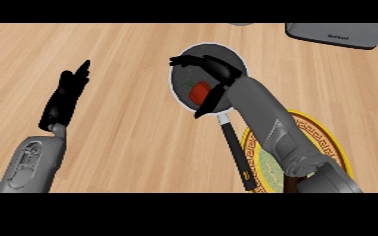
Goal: Pick the bell pepper from the plate and place it in the pan
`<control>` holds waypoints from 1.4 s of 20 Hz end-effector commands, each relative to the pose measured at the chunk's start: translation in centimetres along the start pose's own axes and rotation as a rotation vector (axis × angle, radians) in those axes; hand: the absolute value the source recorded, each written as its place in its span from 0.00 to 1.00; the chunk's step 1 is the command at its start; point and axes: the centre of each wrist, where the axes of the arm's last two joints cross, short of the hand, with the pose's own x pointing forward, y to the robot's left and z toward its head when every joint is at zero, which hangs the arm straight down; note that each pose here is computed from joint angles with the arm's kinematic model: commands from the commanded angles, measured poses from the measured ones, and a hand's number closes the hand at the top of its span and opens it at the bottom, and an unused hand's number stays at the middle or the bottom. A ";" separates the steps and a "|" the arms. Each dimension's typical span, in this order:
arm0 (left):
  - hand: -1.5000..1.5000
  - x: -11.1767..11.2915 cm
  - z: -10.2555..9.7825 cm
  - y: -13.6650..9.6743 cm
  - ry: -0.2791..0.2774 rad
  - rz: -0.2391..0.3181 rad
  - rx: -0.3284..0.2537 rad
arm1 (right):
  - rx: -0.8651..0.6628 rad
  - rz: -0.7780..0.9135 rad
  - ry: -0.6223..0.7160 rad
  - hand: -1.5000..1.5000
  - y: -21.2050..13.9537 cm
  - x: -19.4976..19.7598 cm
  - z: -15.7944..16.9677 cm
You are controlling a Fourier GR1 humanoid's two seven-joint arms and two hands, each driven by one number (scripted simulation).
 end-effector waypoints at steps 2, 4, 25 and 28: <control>0.50 -0.1 -0.5 0.0 0.005 0.006 0.010 | -0.101 -0.106 -0.050 0.00 -0.2 0.2 -0.1; 0.50 -0.1 -0.3 0.7 0.022 0.009 0.011 | -0.164 -0.132 -0.056 0.00 -0.4 0.2 -0.1; 0.50 -1.9 1.2 2.0 0.026 0.030 0.074 | -0.316 -0.221 0.013 0.00 -17.7 2.8 9.6; 0.50 -1.4 1.0 2.3 0.015 0.026 0.091 | -0.329 -0.209 0.011 0.00 -19.6 3.4 11.3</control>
